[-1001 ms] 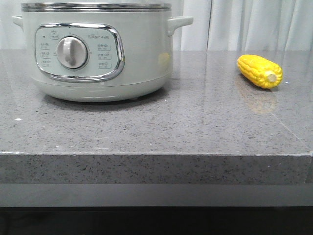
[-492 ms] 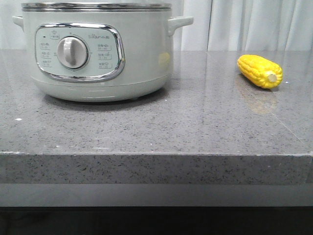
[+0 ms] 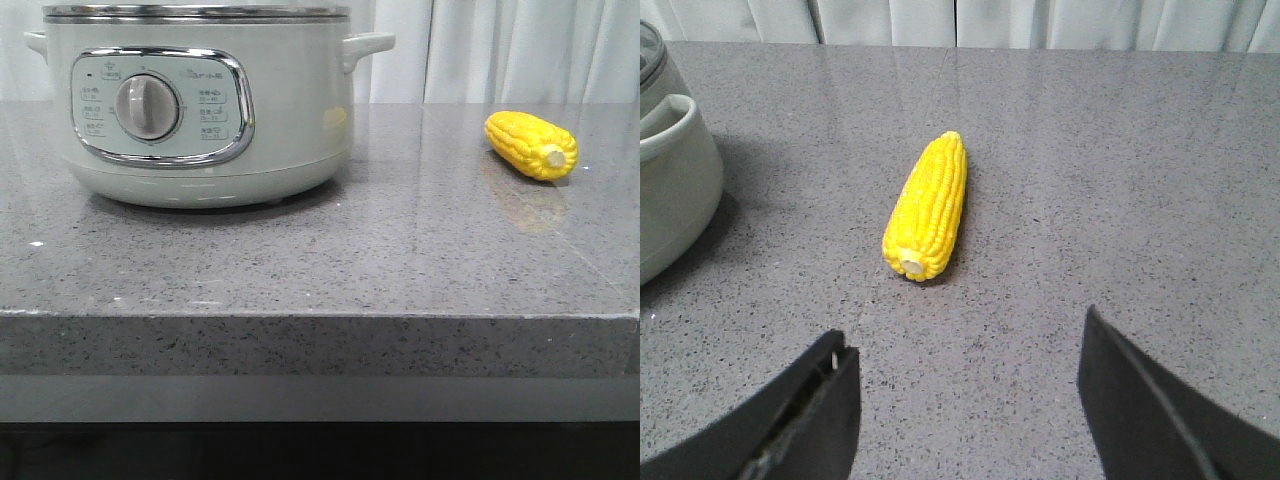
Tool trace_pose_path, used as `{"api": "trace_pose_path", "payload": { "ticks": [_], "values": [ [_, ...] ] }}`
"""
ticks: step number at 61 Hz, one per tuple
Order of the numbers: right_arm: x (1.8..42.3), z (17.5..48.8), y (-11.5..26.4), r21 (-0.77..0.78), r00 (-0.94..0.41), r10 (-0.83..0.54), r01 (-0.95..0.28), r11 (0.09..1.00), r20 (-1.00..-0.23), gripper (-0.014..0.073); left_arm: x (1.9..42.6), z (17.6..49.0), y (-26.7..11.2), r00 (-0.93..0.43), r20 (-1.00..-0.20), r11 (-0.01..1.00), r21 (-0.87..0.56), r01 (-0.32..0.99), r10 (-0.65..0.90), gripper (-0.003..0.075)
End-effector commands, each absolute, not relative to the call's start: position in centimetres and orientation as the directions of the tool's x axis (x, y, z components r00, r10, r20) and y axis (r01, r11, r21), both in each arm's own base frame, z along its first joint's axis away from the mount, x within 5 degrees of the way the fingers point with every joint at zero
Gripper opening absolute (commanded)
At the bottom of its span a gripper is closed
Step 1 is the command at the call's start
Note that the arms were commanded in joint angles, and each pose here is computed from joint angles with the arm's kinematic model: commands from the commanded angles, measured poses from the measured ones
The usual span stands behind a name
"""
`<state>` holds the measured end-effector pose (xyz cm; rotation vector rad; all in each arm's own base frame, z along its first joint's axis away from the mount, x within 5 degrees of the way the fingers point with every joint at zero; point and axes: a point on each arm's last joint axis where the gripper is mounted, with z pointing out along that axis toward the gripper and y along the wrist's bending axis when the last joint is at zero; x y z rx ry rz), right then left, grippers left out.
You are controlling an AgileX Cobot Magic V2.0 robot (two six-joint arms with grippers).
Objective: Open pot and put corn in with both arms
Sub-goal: 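Grasp the lid knob with the left gripper, then lift the glass lid off the pot with the left gripper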
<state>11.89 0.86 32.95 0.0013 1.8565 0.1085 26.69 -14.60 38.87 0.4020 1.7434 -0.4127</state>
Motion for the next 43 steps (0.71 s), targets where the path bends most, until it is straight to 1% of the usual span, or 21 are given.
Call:
{"api": "trace_pose_path", "payload": {
  "ticks": [1,15,23,32,34,41,43],
  "values": [
    [12.1,34.6,0.8,0.064,-0.192,0.052,-0.055,0.996,-0.98,0.0491,28.0,41.6,-14.9,-0.084,-0.996,0.88,-0.065,0.47,-0.029,0.046],
    [12.1,34.6,0.8,0.064,-0.191,0.052,-0.055,0.996,-0.98,0.0491,31.9,39.9,-16.2,-0.142,-0.989,0.891,-0.094,0.444,-0.034,0.046],
    [12.1,34.6,0.8,0.064,-0.189,0.052,-0.055,0.996,-0.981,0.0491,33.2,38.4,-16.8,-0.172,-0.985,0.893,-0.093,0.439,-0.018,0.046],
    [12.1,34.6,0.8,0.064,-0.189,0.052,-0.055,0.996,-0.981,0.0491,33.7,37.4,-17.0,-0.193,-0.981,0.895,-0.093,0.437,-0.008,0.0455],
    [12.1,34.6,0.8,0.064,-0.189,0.052,-0.055,0.996,-0.981,0.0491,33.8,37.4,-17.1,-0.191,-0.981,0.895,-0.093,0.437,-0.009,0.0436],
    [12.1,34.6,0.8,0.064,-0.189,0.052,-0.055,0.996,-0.981,0.0491,33.9,37.3,-17.1,-0.181,-0.983,0.896,-0.093,0.435,-0.014,0.0293],
    [12.1,34.6,0.8,0.064,-0.189,0.052,-0.055,0.996,-0.981,0.0491,33.9,37.3,-17.1,-0.181,-0.983,0.896,-0.093,0.435,-0.014,0.0264]
  ]
}}
